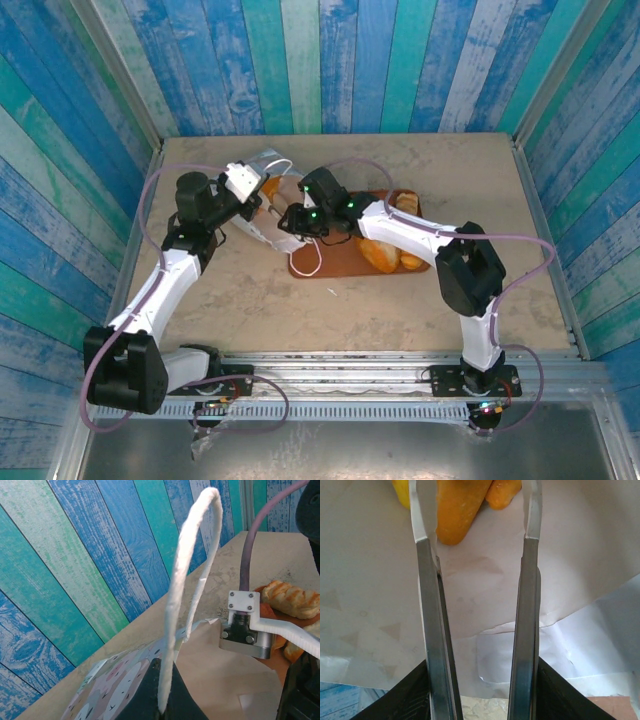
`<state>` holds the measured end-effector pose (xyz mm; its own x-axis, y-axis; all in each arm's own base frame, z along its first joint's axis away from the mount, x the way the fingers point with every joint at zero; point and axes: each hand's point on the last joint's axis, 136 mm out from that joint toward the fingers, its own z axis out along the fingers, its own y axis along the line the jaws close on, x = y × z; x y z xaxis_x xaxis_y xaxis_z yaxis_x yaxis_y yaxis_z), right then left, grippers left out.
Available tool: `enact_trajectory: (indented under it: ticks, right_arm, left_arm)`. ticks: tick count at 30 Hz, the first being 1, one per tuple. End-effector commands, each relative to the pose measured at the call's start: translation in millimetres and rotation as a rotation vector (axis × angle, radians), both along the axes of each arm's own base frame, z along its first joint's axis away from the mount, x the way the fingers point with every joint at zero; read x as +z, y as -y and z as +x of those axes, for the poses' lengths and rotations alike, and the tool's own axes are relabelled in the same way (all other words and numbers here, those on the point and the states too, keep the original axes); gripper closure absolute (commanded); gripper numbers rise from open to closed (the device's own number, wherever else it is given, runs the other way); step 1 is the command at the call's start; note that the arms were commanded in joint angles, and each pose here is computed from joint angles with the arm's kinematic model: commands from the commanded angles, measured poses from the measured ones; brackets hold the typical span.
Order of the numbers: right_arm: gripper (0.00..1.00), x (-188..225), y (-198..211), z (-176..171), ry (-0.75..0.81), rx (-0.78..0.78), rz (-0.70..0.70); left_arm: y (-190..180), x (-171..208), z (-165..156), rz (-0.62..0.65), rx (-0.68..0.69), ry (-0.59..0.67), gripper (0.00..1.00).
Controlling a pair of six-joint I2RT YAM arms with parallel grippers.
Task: Take the fake bread out of the paper bag
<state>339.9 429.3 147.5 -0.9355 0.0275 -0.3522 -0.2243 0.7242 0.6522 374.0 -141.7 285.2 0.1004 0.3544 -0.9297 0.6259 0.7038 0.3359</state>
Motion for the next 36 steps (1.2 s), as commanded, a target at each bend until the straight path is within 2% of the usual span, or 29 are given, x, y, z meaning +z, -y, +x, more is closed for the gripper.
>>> enact_trajectory:
  ticks: [1,15,22,27,32,36]
  right_arm:
    - [0.51,9,-12,8,0.033,0.018,0.031]
    - [0.51,-7,-20,16,0.007,0.02,-0.025]
    - [0.5,8,-44,10,0.066,0.125,0.002]
    - [0.49,-4,-46,11,0.039,0.135,-0.028]
    - [0.57,-13,-44,13,0.019,0.122,-0.053]
    - [0.69,-11,-34,17,0.026,0.095,-0.06]
  left_arm:
    - [2,17,-4,-0.002,-0.017,0.058,1.0]
    - [3,16,-1,0.001,-0.02,0.05,0.99]
    - [3,13,2,0.005,-0.017,0.045,1.0]
    - [4,11,3,0.001,-0.025,0.04,1.0]
    - [4,11,3,0.003,-0.027,0.037,1.0]
    - [3,10,3,0.009,-0.017,0.037,0.99]
